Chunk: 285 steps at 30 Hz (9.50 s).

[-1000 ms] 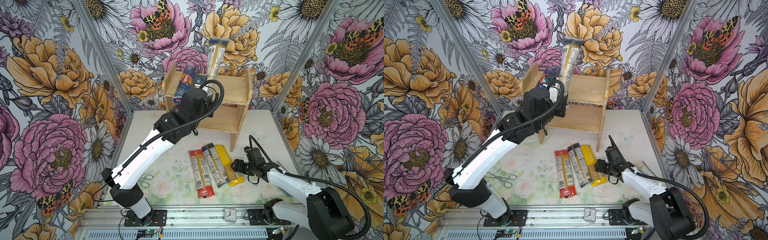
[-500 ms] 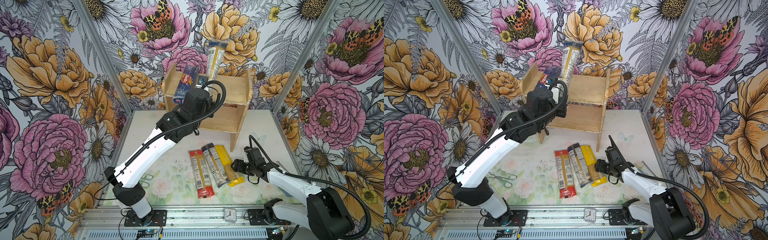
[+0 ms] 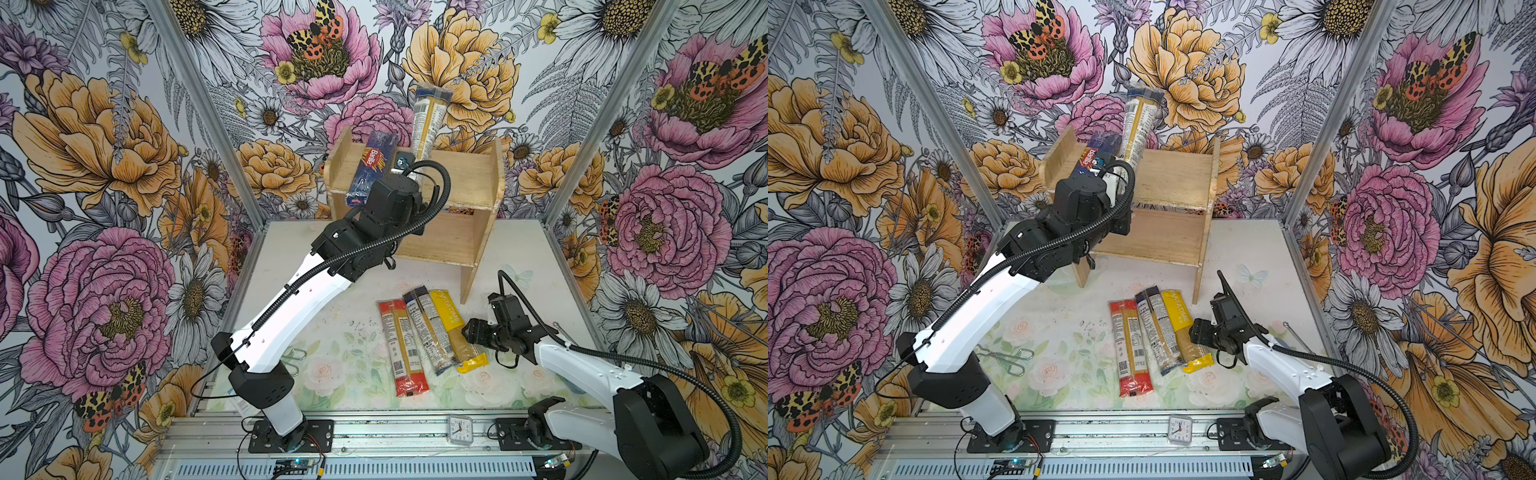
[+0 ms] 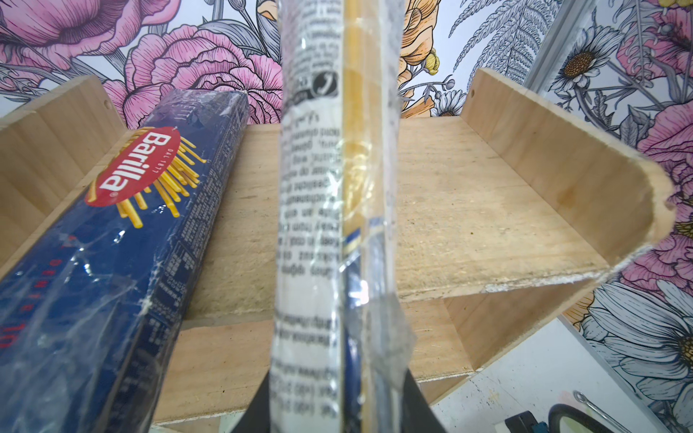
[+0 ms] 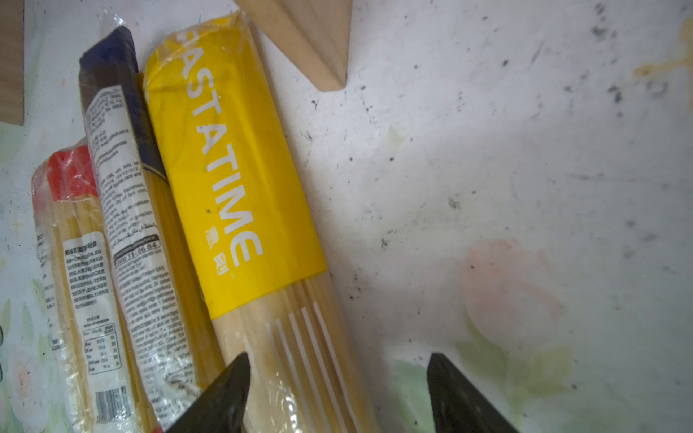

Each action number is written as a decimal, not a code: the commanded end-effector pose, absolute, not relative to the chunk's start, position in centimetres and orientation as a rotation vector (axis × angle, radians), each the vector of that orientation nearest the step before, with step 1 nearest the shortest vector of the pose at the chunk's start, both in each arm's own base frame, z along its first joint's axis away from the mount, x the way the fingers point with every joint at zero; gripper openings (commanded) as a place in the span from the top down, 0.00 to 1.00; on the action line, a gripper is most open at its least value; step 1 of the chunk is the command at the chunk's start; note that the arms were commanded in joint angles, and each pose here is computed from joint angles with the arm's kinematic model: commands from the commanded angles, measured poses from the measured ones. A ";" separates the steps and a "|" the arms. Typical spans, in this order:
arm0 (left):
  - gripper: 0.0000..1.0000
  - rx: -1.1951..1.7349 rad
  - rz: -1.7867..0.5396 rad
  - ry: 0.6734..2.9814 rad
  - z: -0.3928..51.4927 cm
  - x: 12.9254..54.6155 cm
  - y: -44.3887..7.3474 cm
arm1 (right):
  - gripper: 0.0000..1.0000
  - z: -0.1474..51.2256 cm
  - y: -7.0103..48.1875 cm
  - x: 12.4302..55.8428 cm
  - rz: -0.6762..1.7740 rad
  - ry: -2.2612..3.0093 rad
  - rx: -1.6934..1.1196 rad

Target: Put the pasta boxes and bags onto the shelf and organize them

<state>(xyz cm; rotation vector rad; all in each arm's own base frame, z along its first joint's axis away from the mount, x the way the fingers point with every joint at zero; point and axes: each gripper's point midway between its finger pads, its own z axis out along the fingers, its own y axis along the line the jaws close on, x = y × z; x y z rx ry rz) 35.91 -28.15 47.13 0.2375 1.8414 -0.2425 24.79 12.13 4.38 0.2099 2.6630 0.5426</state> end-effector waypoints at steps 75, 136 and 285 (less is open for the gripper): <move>0.58 0.126 -0.413 1.743 50.5 36.9 -27.8 | 0.23 4.2 12.3 25.4 0.546 2.646 0.194; 0.01 0.283 -0.521 1.583 41.2 25.5 -19.8 | 0.22 13.5 16.3 25.6 0.739 2.358 -0.038; 0.01 0.137 -0.552 1.943 24.6 24.5 -17.6 | 1.00 39.8 18.4 16.1 0.781 2.084 -0.311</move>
